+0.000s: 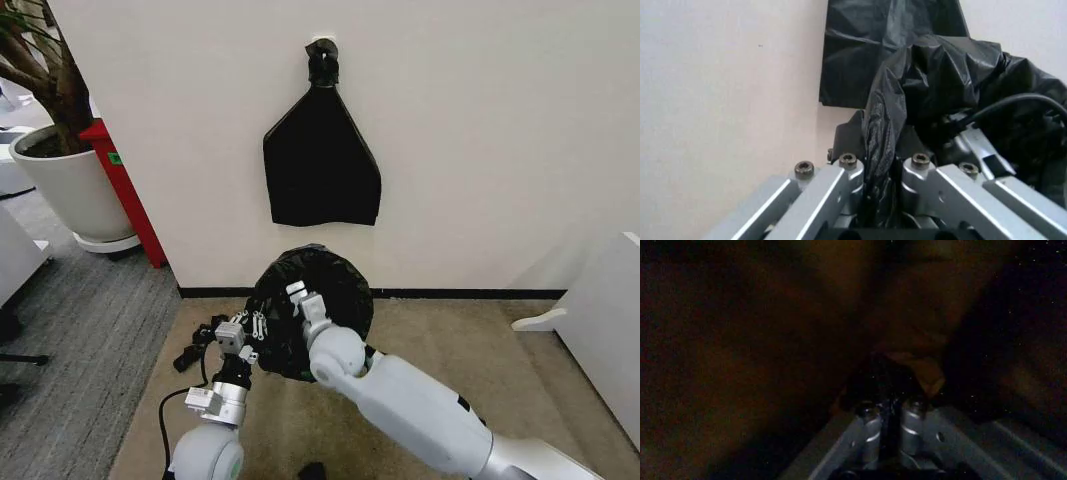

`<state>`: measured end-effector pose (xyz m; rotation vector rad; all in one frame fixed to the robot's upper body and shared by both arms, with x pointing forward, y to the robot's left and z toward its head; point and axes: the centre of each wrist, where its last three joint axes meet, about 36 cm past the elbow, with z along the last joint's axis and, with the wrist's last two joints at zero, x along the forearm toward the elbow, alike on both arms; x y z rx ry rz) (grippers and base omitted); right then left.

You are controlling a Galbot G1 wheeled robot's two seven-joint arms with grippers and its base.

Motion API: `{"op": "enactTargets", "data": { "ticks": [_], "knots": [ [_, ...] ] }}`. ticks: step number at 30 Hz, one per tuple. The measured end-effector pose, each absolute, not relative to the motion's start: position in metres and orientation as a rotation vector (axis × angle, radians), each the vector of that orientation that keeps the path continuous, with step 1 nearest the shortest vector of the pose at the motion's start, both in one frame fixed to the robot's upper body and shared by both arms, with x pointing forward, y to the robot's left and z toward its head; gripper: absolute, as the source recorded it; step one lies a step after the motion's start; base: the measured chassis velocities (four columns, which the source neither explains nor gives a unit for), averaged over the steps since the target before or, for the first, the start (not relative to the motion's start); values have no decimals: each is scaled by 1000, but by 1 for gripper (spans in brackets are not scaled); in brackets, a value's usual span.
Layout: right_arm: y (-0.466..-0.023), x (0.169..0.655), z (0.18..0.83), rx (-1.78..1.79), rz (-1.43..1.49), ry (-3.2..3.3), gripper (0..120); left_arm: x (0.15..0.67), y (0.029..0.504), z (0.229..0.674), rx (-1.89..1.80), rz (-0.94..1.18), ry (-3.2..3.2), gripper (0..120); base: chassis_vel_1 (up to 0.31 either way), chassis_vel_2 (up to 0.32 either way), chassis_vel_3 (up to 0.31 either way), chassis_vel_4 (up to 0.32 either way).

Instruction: Place the garbage bag over the trash bin.

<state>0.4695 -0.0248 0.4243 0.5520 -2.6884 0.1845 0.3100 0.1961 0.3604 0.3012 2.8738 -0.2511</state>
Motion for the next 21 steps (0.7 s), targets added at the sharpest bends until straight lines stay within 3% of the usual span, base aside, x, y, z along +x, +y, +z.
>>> {"op": "enactTargets", "data": {
  "ticks": [6, 17, 21],
  "knots": [
    [-40, 458, 423, 556, 192, -2687, 0, 315, 196, 360, 296, -252, 2868, 4, 0, 0, 0, 0],
    [-18, 428, 449, 721, 133, -2708, 0, 318, 198, 357, 272, -260, 2882, 4, 0, 0, 0, 0],
    [-26, 411, 473, 785, 125, -2741, 17, 321, 203, 355, 250, -266, 2890, 4, 0, 0, 0, 0]
  ]
}}
